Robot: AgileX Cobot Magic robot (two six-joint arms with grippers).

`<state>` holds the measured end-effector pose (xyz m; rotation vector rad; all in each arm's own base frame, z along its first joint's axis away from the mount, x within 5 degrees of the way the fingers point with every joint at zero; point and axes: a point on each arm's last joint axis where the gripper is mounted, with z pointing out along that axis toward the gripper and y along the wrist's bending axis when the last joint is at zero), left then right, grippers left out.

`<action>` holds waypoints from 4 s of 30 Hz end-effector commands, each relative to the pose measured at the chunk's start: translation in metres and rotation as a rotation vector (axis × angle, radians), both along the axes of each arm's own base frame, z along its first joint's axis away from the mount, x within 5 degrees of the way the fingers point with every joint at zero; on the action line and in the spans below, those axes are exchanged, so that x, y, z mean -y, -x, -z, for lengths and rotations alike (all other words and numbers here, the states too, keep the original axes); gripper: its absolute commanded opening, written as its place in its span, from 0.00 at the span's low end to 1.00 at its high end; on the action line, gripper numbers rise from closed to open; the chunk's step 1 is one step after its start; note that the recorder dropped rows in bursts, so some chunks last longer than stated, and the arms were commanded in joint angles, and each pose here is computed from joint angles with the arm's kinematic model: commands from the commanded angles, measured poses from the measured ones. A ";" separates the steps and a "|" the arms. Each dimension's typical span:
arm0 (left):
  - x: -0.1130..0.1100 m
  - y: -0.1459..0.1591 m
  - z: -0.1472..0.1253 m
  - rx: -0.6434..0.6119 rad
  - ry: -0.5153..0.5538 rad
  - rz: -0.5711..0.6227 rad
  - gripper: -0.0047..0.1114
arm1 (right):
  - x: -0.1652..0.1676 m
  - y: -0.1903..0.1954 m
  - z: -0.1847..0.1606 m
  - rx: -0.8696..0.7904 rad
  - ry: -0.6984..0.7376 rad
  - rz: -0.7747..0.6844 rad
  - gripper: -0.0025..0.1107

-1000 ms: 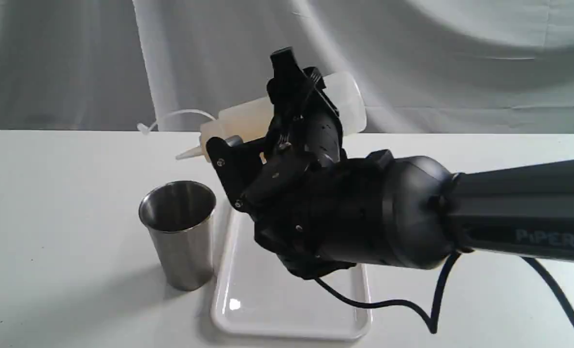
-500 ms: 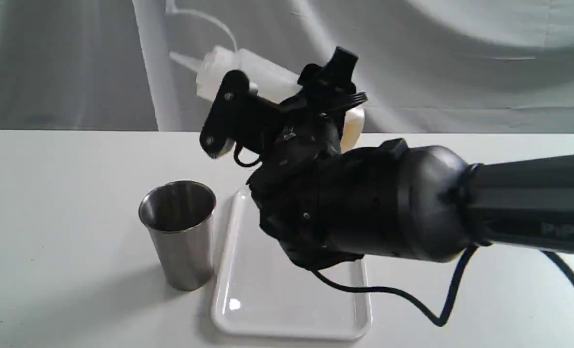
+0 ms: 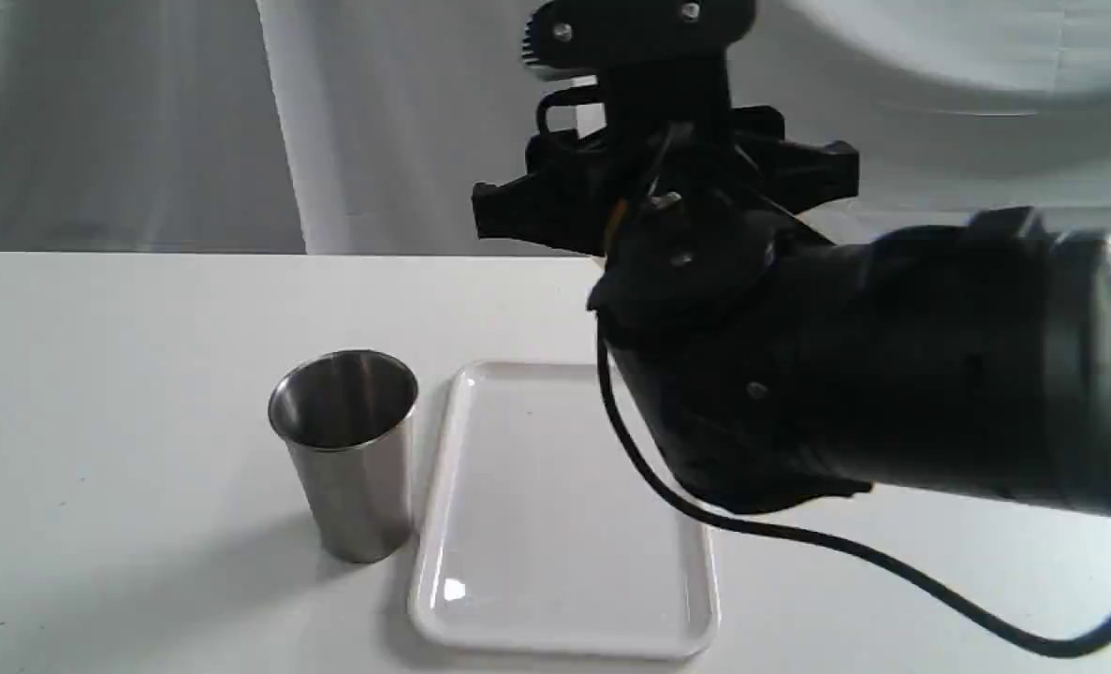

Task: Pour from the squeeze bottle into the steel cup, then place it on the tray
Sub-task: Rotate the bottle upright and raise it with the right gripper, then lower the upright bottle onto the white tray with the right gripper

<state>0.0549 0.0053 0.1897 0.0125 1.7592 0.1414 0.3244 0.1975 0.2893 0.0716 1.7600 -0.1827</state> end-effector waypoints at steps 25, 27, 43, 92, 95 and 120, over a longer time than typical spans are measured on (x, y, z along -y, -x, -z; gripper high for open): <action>0.000 0.000 0.001 0.008 -0.001 0.002 0.11 | 0.048 0.035 -0.056 -0.183 0.069 -0.471 0.02; 0.000 0.000 0.001 0.008 -0.001 0.002 0.11 | 0.047 0.033 -0.057 -0.169 0.029 -0.526 0.02; 0.000 0.000 0.001 0.008 -0.001 0.002 0.11 | 0.050 0.044 -0.023 0.331 -0.157 -0.605 0.02; 0.000 0.000 0.001 0.008 -0.001 0.002 0.11 | 0.035 -0.003 0.168 0.170 0.056 -0.527 0.02; 0.000 0.000 0.001 0.008 -0.001 0.002 0.11 | 0.029 -0.011 0.169 0.174 0.055 -0.538 0.02; 0.000 0.000 0.001 0.008 -0.001 0.002 0.11 | 0.027 -0.027 0.215 0.118 0.065 -0.487 0.02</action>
